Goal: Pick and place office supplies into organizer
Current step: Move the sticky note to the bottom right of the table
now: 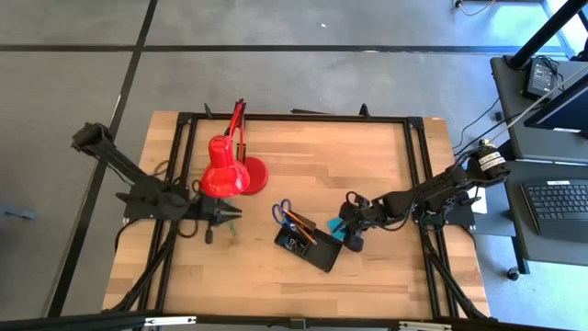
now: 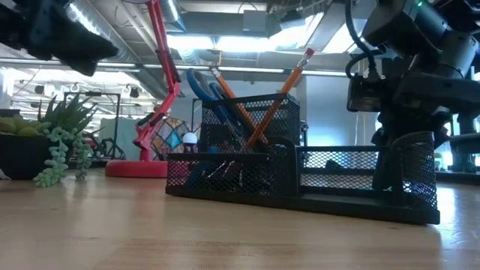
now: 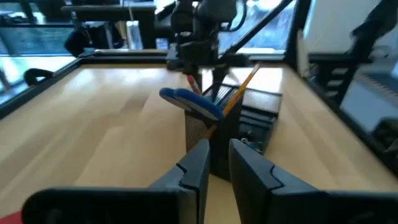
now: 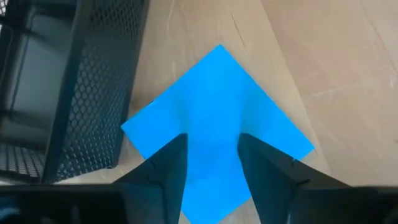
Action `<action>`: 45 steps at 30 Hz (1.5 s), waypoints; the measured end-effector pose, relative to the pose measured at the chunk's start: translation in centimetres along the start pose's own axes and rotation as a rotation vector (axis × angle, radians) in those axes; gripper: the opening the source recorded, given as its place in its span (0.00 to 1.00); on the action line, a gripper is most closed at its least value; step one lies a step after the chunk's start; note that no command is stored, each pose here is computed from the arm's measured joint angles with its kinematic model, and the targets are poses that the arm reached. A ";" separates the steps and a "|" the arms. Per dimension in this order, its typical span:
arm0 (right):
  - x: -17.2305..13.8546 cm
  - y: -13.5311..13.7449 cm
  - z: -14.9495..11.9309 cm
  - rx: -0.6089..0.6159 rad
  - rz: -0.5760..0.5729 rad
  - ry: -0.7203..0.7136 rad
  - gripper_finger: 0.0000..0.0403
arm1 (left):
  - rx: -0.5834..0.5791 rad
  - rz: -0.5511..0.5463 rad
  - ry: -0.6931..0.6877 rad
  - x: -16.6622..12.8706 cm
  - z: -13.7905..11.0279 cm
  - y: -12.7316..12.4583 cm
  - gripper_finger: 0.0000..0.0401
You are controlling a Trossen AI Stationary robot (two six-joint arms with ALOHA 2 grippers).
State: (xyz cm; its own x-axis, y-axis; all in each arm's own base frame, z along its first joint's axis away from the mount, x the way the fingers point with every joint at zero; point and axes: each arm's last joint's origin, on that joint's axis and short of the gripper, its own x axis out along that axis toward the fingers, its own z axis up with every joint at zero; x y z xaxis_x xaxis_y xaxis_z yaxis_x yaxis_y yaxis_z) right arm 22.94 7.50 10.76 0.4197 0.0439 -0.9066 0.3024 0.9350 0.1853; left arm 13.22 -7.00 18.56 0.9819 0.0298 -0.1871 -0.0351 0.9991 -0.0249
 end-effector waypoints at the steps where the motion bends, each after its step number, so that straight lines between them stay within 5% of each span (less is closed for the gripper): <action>1: 0.0 0.1 -0.1 0.005 -0.001 0.000 0.38 | 0.012 0.009 0.018 0.5 0.1 -0.3 0.14; 10: -0.4 0.8 -0.9 0.000 0.016 0.040 0.38 | 0.115 -0.021 0.144 5.1 1.8 -3.5 0.13; 22: -3.2 1.3 -4.2 -0.025 0.014 0.271 0.38 | 0.138 -0.083 0.231 9.0 2.1 -6.5 0.13; 33: -3.6 4.4 -6.7 -0.034 0.121 0.239 0.38 | 0.098 -0.115 0.310 11.4 0.9 -8.1 0.13; 45: -3.6 4.7 -6.5 -0.067 0.077 0.132 0.38 | 0.106 -0.143 0.364 14.0 -0.1 -9.9 0.12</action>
State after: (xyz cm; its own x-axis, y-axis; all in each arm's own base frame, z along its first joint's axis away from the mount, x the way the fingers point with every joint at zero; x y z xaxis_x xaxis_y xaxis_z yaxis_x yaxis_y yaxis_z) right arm 17.27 14.05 12.45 0.3223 0.1576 -0.9334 0.2145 0.9482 0.2342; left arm 27.30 -16.44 16.05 0.8447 -0.1035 -0.5251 0.1349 0.9906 0.0218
